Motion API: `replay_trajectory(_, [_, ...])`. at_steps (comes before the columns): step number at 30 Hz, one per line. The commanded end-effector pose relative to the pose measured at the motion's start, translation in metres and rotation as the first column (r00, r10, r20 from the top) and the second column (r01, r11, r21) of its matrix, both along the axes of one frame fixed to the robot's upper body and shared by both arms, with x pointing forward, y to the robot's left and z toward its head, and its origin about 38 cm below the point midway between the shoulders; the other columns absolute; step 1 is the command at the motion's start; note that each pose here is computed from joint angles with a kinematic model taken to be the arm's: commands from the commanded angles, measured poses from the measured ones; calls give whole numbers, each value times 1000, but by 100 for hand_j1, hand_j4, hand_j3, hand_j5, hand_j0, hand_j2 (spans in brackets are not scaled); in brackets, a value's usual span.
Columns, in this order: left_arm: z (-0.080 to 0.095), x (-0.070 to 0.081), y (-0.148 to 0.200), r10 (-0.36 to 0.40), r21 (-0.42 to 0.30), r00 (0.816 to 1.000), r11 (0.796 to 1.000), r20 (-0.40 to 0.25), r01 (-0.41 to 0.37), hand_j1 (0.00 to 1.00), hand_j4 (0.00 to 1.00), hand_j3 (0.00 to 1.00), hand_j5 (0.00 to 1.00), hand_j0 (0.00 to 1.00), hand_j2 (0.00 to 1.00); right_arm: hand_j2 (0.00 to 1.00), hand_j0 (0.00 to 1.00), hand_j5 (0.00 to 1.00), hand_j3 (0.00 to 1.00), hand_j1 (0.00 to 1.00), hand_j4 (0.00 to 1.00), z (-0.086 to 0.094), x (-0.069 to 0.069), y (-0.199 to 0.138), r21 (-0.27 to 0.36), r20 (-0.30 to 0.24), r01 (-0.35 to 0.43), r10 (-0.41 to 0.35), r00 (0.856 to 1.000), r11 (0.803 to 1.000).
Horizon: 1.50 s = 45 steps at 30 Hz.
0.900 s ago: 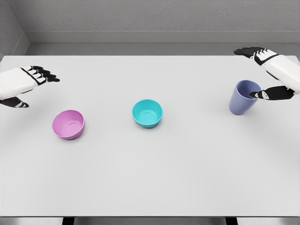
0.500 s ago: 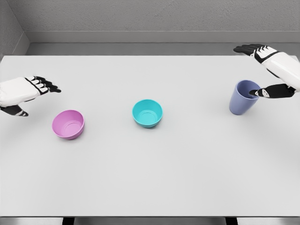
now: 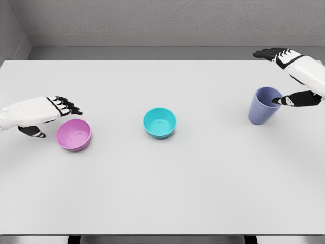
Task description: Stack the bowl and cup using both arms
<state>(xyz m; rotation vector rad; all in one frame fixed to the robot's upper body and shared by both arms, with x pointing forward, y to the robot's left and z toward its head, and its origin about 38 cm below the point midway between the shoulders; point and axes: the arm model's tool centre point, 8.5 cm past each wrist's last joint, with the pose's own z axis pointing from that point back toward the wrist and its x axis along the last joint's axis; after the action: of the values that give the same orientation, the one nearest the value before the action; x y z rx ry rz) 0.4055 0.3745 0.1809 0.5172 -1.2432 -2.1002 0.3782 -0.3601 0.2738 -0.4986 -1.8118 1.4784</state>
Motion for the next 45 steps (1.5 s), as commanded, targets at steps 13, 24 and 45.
replay_trajectory(13, [-6, -5, -11, -35, 16, 999, 999, -29, 35, 100, 100, 100, 100, 100, 100, 100, 100, 100, 100, 100, 100, 16, -3, -4, -56, 11, -13, 14, 1000, 998])
replay_trajectory(24, [-1, -5, -23, -65, 10, 998, 998, -19, 65, 100, 100, 100, 100, 100, 100, 100, 100, 100, 100, 100, 100, 27, -4, 0, -47, 45, -17, 20, 999, 999])
replay_trajectory(45, [-6, -11, -34, -106, 24, 993, 994, -41, 107, 100, 100, 100, 100, 100, 100, 100, 100, 100, 100, 100, 100, 26, -3, 3, -34, 46, -22, 23, 999, 999])
